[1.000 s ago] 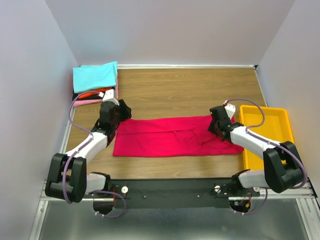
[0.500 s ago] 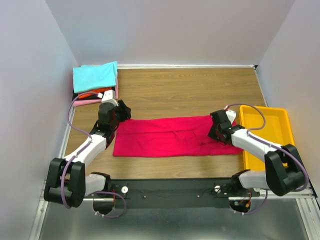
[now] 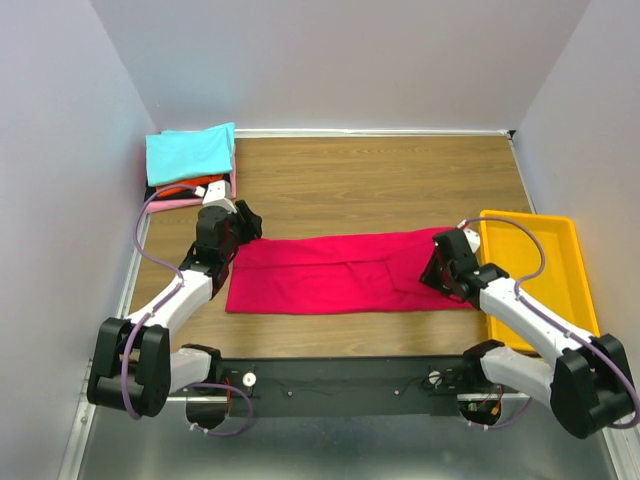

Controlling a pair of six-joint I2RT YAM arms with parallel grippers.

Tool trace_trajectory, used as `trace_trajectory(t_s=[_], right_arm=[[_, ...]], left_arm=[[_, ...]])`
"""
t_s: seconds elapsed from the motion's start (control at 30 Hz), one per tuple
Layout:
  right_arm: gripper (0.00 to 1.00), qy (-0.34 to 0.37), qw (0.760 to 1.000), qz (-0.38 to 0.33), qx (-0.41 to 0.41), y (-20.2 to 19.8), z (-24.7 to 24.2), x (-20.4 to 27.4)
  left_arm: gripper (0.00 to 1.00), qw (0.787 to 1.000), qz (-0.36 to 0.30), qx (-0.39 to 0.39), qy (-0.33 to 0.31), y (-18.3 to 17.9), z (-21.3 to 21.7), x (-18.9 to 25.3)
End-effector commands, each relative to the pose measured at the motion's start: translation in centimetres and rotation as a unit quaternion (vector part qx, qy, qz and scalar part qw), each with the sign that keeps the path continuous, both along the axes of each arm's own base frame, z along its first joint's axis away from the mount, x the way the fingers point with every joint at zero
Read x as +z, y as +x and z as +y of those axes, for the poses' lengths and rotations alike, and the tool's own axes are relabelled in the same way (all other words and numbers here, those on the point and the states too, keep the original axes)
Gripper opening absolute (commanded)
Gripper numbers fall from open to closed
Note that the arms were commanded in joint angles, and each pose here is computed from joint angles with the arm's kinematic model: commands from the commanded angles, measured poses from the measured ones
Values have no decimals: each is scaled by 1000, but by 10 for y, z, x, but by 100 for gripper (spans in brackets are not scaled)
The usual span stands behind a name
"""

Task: Fold and stack the t-shirts
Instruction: Fold the tshirt

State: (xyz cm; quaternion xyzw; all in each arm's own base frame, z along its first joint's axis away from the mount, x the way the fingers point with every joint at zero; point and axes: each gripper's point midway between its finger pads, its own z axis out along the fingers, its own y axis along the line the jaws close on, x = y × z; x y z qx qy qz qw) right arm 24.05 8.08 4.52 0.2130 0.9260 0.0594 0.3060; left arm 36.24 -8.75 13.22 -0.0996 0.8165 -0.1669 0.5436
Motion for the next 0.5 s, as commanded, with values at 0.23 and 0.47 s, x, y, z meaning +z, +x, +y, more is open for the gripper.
trace_trajectory(t_s=[0.23, 0.47], right_arm=[[53, -26, 999, -39, -19, 13, -10, 32], [59, -58, 997, -40, -31, 48, -10, 34]], left_arm=[[61, 1000, -21, -7, 0, -2, -7, 11], [61, 999, -23, -40, 15, 0, -47, 15]])
